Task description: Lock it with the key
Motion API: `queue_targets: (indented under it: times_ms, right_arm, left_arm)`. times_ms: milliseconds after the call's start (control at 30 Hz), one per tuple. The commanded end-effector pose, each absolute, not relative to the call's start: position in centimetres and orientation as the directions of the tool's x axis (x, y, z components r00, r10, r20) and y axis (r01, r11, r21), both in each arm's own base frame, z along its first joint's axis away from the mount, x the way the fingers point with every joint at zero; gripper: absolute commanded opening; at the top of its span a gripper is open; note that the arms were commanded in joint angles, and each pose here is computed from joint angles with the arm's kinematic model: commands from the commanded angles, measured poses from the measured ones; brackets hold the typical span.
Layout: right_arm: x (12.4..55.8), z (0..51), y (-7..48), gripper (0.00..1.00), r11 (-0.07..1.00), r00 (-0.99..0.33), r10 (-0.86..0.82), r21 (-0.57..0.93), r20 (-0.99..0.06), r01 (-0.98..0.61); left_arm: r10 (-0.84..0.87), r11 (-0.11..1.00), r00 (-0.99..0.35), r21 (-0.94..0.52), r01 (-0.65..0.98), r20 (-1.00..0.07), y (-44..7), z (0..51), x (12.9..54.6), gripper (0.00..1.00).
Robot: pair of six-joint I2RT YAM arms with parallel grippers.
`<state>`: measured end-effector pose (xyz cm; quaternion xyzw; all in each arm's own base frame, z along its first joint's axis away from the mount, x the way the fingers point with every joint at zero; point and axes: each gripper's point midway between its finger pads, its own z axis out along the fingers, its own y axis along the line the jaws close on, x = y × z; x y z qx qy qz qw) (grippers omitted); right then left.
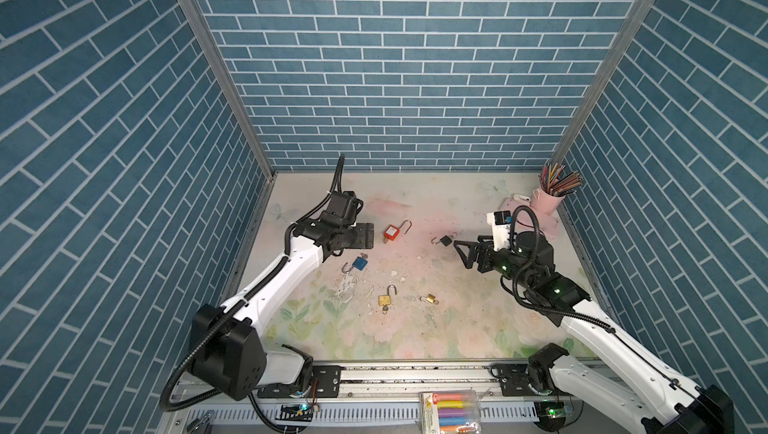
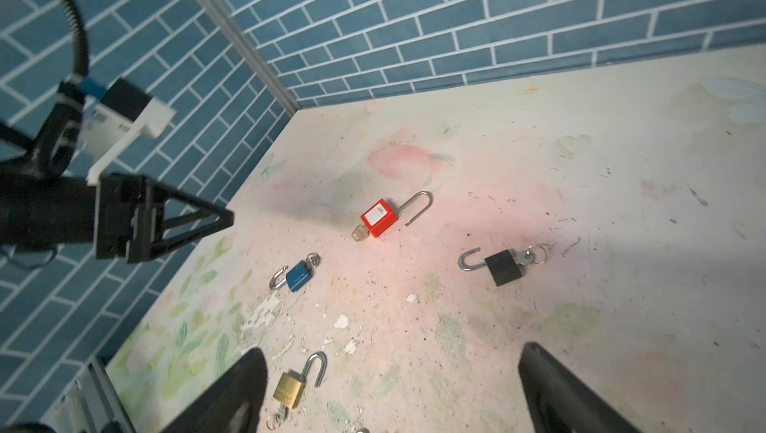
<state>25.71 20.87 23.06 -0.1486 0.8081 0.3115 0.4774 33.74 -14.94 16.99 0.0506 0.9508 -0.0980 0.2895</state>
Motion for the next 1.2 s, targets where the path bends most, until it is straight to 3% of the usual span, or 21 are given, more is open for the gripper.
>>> queue_targets:
  times_ms: [0, 233, 433, 733, 933, 1167]
  right_arm:
    - [24.6, 22.7, 22.0, 0.95, 0.752, -0.356, -0.072, 0.184, -0.932, -0.633]
    - [19.4, 22.3, 27.2, 0.94, 0.502, -0.132, -0.238, -0.006, -0.962, -0.865]
    - [18.5, 19.5, 28.3, 0.92, 0.450, -0.095, -0.347, -0.077, -0.933, -0.890]
    - [17.7, 17.0, 28.2, 0.91, 0.432, -0.081, -0.368, -0.093, -0.926, -0.897]
    - [18.5, 15.9, 27.7, 0.91, 0.493, -0.127, -0.354, -0.069, -0.927, -0.867]
    - [18.6, 15.6, 28.0, 0.91, 0.490, -0.138, -0.358, -0.060, -0.923, -0.870]
  left_arm:
    - [0.150, 0.953, -0.817, -0.138, 0.269, -0.557, -17.0, 16.7, 34.8, 0.87]
    - [0.199, 0.941, -0.821, -0.130, 0.313, -0.536, -19.1, 14.7, 38.1, 0.87]
    - [0.213, 0.928, -0.821, -0.152, 0.339, -0.530, -20.6, 13.0, 39.7, 0.88]
    - [0.237, 0.919, -0.836, -0.166, 0.359, -0.495, -22.1, 9.7, 40.9, 0.87]
    - [0.315, 0.911, -0.823, -0.094, 0.402, -0.472, -23.2, 8.3, 42.1, 0.87]
    - [0.351, 0.913, -0.828, -0.036, 0.406, -0.438, -23.1, 6.2, 43.3, 0.87]
